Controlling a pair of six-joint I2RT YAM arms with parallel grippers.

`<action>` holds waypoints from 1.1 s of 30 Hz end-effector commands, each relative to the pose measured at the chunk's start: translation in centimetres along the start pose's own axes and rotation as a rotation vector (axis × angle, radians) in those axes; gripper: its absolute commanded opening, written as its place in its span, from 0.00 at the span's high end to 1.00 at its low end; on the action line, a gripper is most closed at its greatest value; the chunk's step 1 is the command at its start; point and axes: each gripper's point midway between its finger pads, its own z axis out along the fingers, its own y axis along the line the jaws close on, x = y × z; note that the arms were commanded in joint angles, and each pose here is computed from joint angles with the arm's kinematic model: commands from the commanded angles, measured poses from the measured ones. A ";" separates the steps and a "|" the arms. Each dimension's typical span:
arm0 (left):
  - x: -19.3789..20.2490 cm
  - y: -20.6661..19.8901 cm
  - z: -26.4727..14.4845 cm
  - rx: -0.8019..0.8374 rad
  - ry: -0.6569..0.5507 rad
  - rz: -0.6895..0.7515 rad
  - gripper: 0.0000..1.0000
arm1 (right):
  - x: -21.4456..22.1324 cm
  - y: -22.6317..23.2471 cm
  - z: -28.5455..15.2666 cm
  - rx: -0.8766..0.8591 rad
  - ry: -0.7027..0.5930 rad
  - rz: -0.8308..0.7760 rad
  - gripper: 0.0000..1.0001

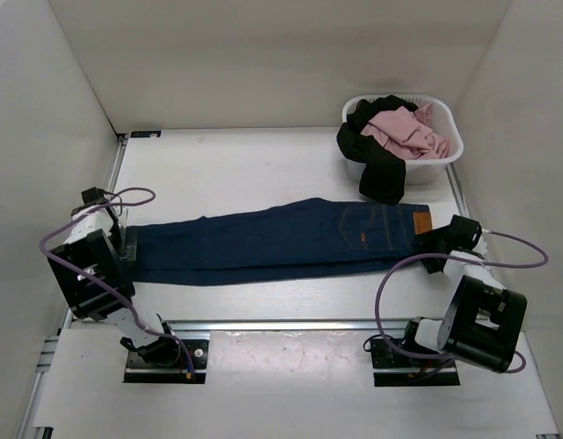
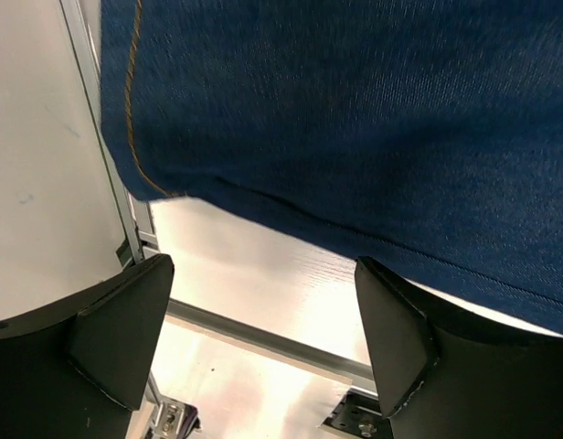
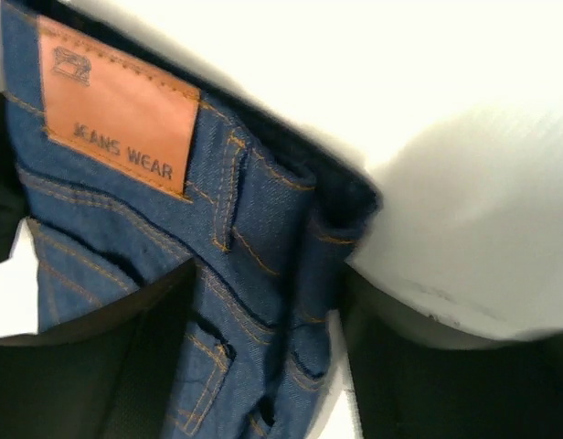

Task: Fold and stack the trousers
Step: Fold the trousers

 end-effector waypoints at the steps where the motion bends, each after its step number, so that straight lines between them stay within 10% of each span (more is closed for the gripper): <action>1: -1.4 0.7 -0.8 -0.008 -0.072 -0.024 0.08 | 4.5 -5.2 1.6 0.153 0.146 0.032 0.40; 9: -0.8 0.1 -0.3 0.023 -0.028 -0.002 0.07 | 2.5 -5.5 2.6 0.196 0.131 0.075 1.00; 18: -1.6 0.2 -1.8 0.040 -0.042 0.007 0.06 | -4.0 -4.8 -3.6 0.216 -0.126 -0.027 1.00; 25: -1.4 -2.7 -0.7 0.075 0.002 0.087 0.06 | -8.2 4.2 -13.1 -0.016 -0.342 -0.481 1.00; 33: -1.7 -5.5 3.3 0.044 0.112 0.164 0.06 | 9.3 17.8 -19.0 -0.488 -0.238 -1.055 1.00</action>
